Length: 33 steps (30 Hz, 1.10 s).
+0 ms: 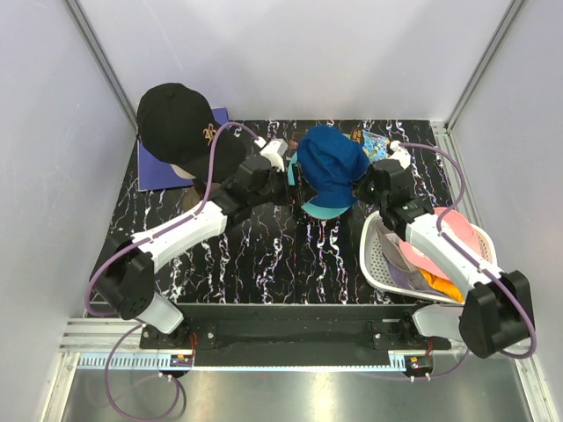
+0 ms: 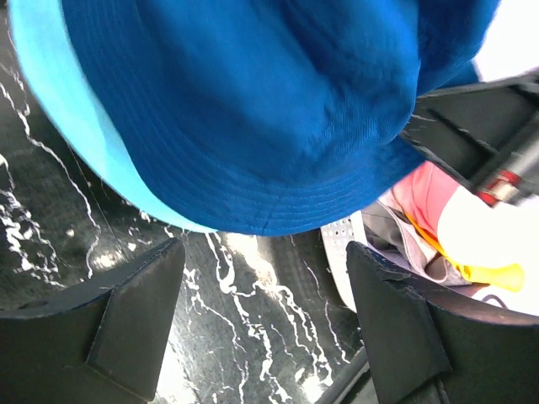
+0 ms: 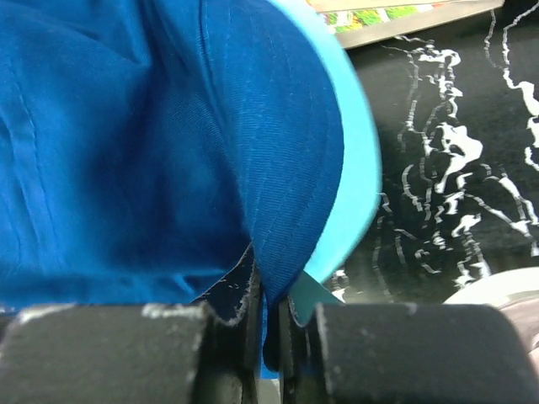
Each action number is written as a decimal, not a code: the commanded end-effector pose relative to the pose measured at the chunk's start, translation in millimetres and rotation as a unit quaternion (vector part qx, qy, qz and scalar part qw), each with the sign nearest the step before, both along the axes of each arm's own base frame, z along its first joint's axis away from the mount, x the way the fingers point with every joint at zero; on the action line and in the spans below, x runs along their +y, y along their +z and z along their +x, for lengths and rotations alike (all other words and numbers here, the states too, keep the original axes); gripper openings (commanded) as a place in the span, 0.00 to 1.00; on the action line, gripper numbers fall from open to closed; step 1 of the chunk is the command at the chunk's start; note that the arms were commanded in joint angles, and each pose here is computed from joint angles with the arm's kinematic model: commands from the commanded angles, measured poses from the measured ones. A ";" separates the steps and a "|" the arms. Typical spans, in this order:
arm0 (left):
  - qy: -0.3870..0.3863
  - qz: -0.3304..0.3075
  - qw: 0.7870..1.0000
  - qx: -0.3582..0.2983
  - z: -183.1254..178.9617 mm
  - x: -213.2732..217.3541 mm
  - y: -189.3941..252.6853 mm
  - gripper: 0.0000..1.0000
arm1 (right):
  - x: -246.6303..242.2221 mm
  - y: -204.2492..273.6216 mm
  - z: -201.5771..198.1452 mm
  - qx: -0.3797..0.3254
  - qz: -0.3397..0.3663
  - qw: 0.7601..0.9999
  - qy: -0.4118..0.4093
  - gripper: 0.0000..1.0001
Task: Stack the hats
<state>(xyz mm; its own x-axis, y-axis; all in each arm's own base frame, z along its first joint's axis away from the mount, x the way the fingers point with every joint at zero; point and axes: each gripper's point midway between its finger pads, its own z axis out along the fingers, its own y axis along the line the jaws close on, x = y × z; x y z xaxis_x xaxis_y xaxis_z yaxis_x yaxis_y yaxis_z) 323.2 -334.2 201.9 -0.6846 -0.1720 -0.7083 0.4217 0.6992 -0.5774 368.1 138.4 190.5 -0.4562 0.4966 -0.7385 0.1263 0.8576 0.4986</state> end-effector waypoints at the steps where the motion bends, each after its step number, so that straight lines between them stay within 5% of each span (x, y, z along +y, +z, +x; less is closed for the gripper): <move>1: -0.024 -0.008 0.998 -0.066 10.8 -8.4 39.7 0.82 | 4.8 -13.7 7.2 0.021 -0.045 0.997 0.053 0.12; 14: 0.022 0.016 0.993 -0.119 47.4 7.5 67.6 0.83 | -4.0 -22.2 19.7 0.029 -0.094 0.993 0.070 0.15; 17: 0.028 0.012 0.991 -0.128 51.9 9.4 73.3 0.85 | -4.7 -10.7 16.8 0.017 -0.088 0.993 0.077 0.29; 18: 0.026 0.013 0.992 -0.125 53.4 8.0 70.4 0.85 | -4.9 -8.0 14.8 0.016 -0.087 0.993 0.079 0.46; 22: 0.013 0.011 0.993 -0.114 62.0 -0.5 61.9 0.85 | -17.4 9.0 1.7 0.005 -0.081 0.995 0.064 0.66; 26: 0.004 0.008 0.994 -0.109 67.9 -5.2 59.6 0.85 | -41.7 45.9 -15.2 -0.036 -0.082 0.995 0.045 0.76; 33: 0.015 0.011 0.995 -0.098 73.8 4.5 51.0 0.85 | -56.0 95.6 -21.5 -0.072 -0.053 0.992 0.087 0.77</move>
<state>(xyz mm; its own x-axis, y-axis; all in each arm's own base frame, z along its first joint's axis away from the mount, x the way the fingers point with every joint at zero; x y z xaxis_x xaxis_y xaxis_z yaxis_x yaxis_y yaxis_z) 386.4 -329.2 221.9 -0.5896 -0.1297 -0.7972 0.4644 0.7531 -0.4660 345.6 77.1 254.3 -0.4131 0.3582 -0.8372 0.0236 0.9233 0.3834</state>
